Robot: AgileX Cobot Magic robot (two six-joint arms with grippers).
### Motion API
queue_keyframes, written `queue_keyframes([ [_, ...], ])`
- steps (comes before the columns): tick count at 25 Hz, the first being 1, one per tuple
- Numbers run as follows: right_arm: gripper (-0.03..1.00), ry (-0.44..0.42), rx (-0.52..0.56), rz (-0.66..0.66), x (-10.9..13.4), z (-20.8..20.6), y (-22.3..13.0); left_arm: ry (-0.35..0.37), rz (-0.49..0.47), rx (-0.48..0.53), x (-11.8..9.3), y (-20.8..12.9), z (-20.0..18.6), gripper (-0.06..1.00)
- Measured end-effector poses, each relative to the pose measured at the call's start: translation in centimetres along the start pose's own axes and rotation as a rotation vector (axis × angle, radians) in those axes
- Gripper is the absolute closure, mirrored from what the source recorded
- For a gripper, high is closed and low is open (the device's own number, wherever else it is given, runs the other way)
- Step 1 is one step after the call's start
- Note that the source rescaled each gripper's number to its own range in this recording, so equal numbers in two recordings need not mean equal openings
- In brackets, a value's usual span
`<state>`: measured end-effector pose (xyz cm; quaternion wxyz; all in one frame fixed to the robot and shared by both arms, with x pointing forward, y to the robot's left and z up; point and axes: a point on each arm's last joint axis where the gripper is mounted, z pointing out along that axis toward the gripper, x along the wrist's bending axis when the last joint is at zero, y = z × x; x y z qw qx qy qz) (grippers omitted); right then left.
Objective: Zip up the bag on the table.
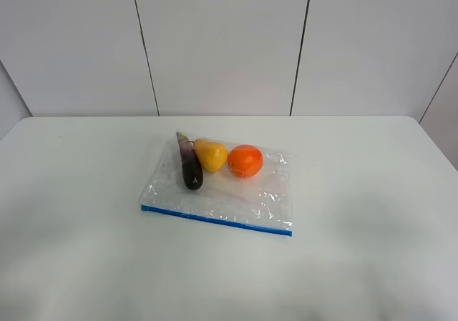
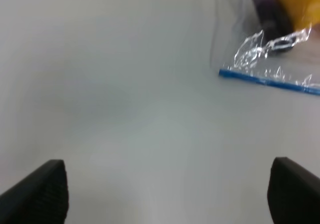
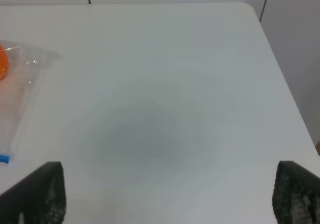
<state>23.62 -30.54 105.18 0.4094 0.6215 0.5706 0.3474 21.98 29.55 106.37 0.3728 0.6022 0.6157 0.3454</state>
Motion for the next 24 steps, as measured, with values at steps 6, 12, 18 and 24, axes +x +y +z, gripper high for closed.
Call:
queue_keyframes([
  [6,0.06,0.000,0.000,0.001,0.00,0.00,0.00,0.001,0.001,-0.004,0.01,-0.04,-0.05,-0.03],
  [12,0.06,0.000,0.000,0.001,0.00,0.00,0.00,0.001,0.001,-0.004,0.01,-0.04,-0.05,-0.03],
  [18,0.06,0.000,0.000,0.001,0.00,0.00,0.00,0.001,0.001,-0.004,0.01,-0.04,-0.05,-0.03],
  [24,0.06,0.000,0.000,0.001,0.00,0.00,0.00,0.001,0.001,-0.004,0.01,-0.04,-0.05,-0.03],
])
